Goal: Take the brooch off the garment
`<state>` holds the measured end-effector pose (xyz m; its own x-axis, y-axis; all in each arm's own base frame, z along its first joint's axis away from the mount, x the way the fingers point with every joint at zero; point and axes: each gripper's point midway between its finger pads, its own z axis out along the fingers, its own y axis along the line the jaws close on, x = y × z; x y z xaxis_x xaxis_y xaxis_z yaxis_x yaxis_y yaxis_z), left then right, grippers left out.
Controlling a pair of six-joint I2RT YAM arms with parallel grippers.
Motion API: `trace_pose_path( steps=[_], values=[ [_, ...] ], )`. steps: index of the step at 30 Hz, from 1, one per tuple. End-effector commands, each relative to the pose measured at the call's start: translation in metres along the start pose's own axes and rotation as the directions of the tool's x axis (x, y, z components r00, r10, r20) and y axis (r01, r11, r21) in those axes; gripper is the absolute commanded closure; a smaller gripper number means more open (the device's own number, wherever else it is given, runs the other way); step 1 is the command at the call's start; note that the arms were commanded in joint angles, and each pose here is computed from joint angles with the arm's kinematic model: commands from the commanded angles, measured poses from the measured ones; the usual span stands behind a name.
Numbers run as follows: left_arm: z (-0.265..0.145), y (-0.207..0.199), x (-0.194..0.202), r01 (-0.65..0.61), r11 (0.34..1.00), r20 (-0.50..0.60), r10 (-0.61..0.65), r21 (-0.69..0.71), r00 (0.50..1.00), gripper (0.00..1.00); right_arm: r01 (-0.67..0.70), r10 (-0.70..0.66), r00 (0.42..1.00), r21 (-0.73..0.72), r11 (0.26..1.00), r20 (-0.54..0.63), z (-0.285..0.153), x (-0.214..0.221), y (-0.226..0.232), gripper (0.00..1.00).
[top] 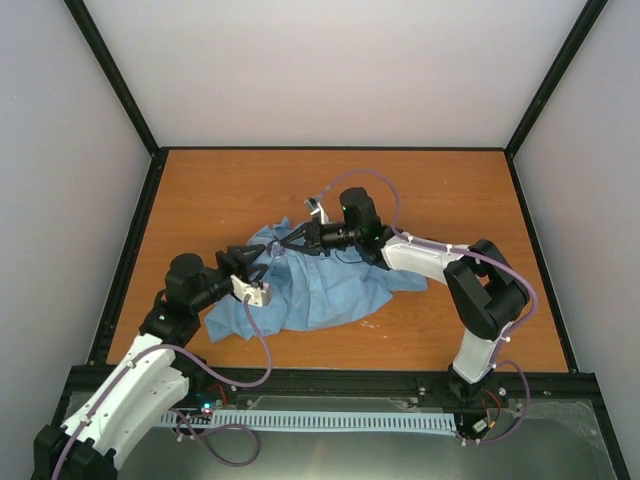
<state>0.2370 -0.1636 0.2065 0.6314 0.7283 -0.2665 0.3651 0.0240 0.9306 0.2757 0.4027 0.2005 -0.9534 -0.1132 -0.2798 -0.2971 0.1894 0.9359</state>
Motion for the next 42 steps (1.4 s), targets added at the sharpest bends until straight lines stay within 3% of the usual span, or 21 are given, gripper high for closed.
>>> trace_pose_path(
  steps=[1, 5, 21, 26, 31, 34, 38, 42],
  values=[
    [0.001, 0.014, -0.004, -0.109, 0.99, 0.011, 0.11, -0.087, 0.994, 0.44, 0.011, -0.007, 0.998, -0.078, 0.997, 0.055, -0.004, -0.005, 0.028, 0.97],
    [0.003, 0.012, -0.003, -0.143, 0.983, 0.009, 0.145, -0.111, 0.989, 0.47, 0.006, -0.001, 0.998, -0.081, 0.997, 0.061, -0.002, -0.004, 0.031, 0.98],
    [-0.003, 0.027, -0.009, -0.215, 0.934, 0.011, 0.228, -0.285, 0.974, 0.82, 0.013, -0.007, 0.998, -0.113, 0.994, 0.057, 0.002, 0.003, 0.044, 0.98],
    [-0.005, 0.048, -0.013, -0.064, 0.962, 0.046, 0.079, -0.265, 0.996, 0.99, 0.051, -0.044, 0.997, -0.109, 0.993, 0.065, -0.002, 0.001, 0.052, 0.96],
    [-0.007, 0.06, -0.022, 0.217, 0.966, 0.108, -0.203, -0.142, 0.973, 0.99, 0.086, -0.077, 0.993, -0.108, 0.99, 0.086, -0.015, -0.007, 0.059, 0.78],
    [-0.004, 0.066, -0.026, 0.431, 0.902, 0.099, -0.426, -0.027, 0.899, 0.99, 0.115, -0.106, 0.989, -0.093, 0.989, 0.098, -0.027, -0.012, 0.059, 0.66],
    [0.005, 0.05, -0.036, 0.735, 0.644, -0.03, -0.747, 0.211, 0.664, 0.99, 0.213, -0.199, 0.966, -0.074, 0.974, 0.162, -0.051, -0.014, 0.061, 0.54],
    [-0.001, 0.062, -0.064, 0.82, 0.445, -0.053, -0.868, 0.359, 0.494, 0.99, 0.423, -0.413, 0.888, -0.01, 0.906, 0.203, -0.071, -0.003, 0.072, 0.5]
  ],
)
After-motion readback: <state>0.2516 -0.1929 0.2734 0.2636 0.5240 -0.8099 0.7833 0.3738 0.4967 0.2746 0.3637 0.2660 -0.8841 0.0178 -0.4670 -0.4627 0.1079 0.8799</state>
